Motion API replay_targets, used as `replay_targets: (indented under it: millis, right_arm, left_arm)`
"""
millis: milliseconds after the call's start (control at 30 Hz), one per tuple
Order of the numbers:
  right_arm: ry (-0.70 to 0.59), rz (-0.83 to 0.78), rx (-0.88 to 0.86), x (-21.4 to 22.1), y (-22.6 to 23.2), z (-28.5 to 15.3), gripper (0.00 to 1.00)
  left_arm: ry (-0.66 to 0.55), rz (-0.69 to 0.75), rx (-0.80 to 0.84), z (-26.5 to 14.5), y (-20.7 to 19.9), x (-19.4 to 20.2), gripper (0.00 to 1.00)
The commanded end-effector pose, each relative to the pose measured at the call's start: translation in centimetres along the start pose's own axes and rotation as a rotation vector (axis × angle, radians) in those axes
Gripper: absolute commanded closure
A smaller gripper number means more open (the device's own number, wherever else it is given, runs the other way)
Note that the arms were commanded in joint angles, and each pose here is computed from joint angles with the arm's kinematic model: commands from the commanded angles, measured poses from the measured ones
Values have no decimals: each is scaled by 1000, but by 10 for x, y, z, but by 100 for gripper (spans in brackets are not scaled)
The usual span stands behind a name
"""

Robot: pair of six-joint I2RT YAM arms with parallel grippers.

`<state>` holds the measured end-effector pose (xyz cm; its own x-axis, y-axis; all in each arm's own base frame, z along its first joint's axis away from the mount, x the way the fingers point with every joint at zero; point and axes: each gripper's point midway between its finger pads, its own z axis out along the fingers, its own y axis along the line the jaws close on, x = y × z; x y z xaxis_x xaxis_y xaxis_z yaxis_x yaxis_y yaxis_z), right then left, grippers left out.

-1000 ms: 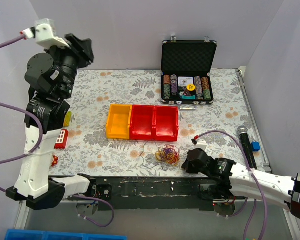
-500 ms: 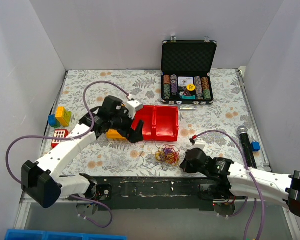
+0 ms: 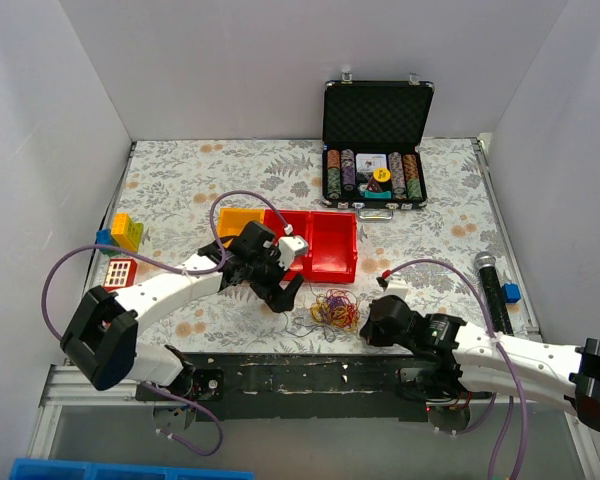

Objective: Untangle the cables

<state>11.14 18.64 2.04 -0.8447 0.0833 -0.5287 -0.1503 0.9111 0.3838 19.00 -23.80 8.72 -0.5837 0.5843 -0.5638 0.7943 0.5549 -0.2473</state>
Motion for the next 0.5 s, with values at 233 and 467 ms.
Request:
replay_targets:
  millis: [233,467]
  right_arm:
    - [-1,18,13,8,-13,-4,99]
    - [4,18,17,9,-14,-4,99]
  left_arm:
    - [-102,-17,-153,36,35,-27,36]
    - [-28,-38,-120,54,30,-8,42]
